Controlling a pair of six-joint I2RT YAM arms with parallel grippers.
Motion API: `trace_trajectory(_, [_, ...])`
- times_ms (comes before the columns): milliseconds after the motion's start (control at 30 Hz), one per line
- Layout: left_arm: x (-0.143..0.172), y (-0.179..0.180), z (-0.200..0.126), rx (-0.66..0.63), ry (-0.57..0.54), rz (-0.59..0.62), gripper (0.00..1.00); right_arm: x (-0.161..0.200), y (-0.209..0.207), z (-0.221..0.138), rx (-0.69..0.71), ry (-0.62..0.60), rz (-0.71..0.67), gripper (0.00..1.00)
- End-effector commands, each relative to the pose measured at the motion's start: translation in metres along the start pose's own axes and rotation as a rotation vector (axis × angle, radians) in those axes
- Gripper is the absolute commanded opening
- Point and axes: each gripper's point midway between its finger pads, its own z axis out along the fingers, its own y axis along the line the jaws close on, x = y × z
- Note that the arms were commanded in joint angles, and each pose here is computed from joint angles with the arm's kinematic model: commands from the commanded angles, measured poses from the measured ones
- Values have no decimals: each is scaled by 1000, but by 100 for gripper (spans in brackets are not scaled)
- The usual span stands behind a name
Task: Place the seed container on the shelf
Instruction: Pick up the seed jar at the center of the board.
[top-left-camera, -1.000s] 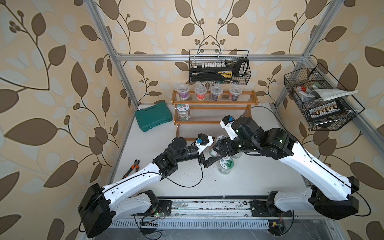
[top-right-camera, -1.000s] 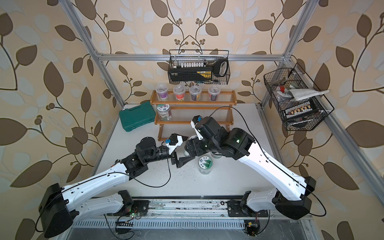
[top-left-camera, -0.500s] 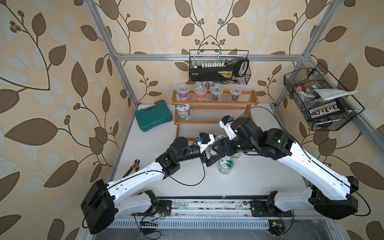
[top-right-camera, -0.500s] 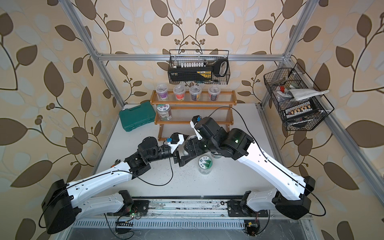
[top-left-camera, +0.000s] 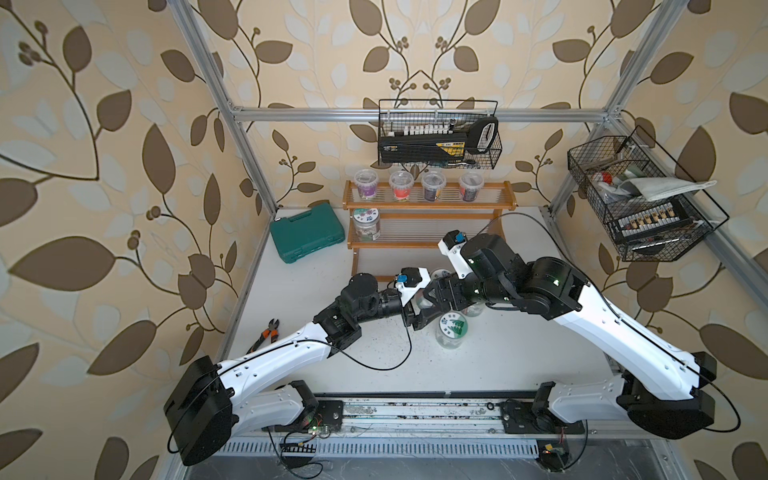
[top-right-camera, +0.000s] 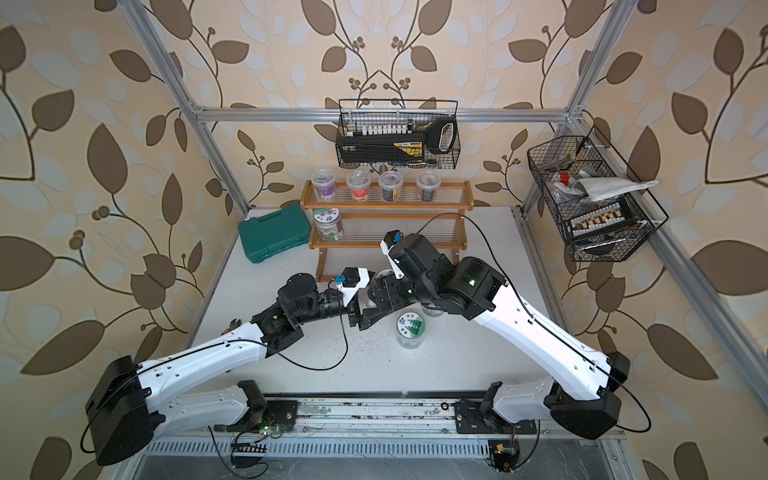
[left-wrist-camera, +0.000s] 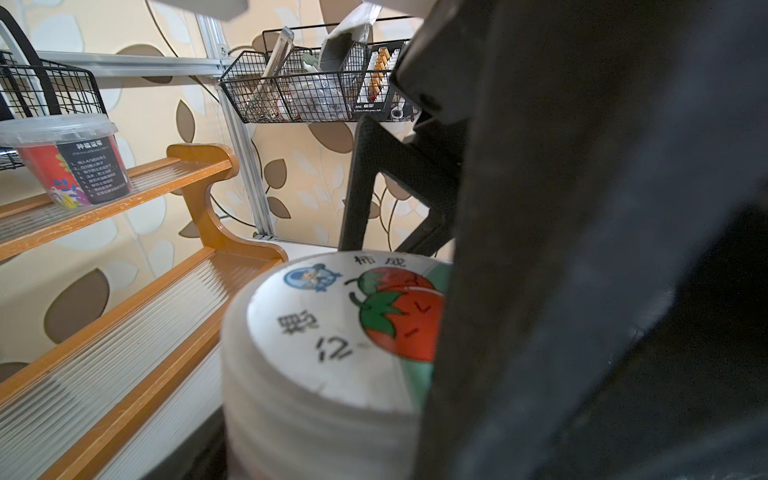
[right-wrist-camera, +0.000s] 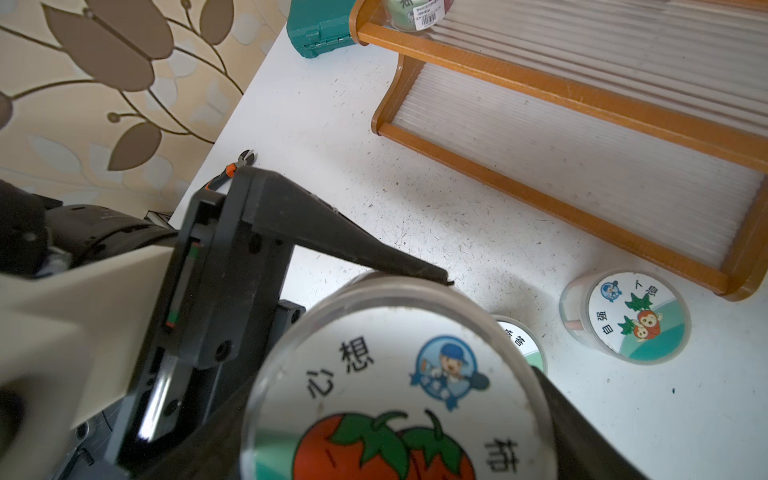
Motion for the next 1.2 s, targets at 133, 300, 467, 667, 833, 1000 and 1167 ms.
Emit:
trace_trajectory(133, [-33,4,-1,-23,-116,45,59,0,4,-4,-31,-31,-17,92])
trace_trajectory(300, [-36,9,-3,-58,-144,48,53,-9,4,-22,-61,-116,-11,98])
trace_trajectory(467, [-37,26,-5,-157,-161,38,50,-15,-5,-39,-52,-214,11,99])
trace_trajectory(667, [-36,60,-15,-369,-202,16,51,-18,-24,-48,16,-288,45,99])
trace_trajectory(833, [-32,93,-29,-571,-247,-2,52,-16,-33,-51,36,-314,50,99])
trace_trajectory(1000, [-24,121,-38,-730,-290,-41,53,-12,-37,-43,49,-289,46,99])
trace_trajectory(1167, [-12,152,-46,-845,-348,-119,50,-8,-46,-35,65,-264,58,99])
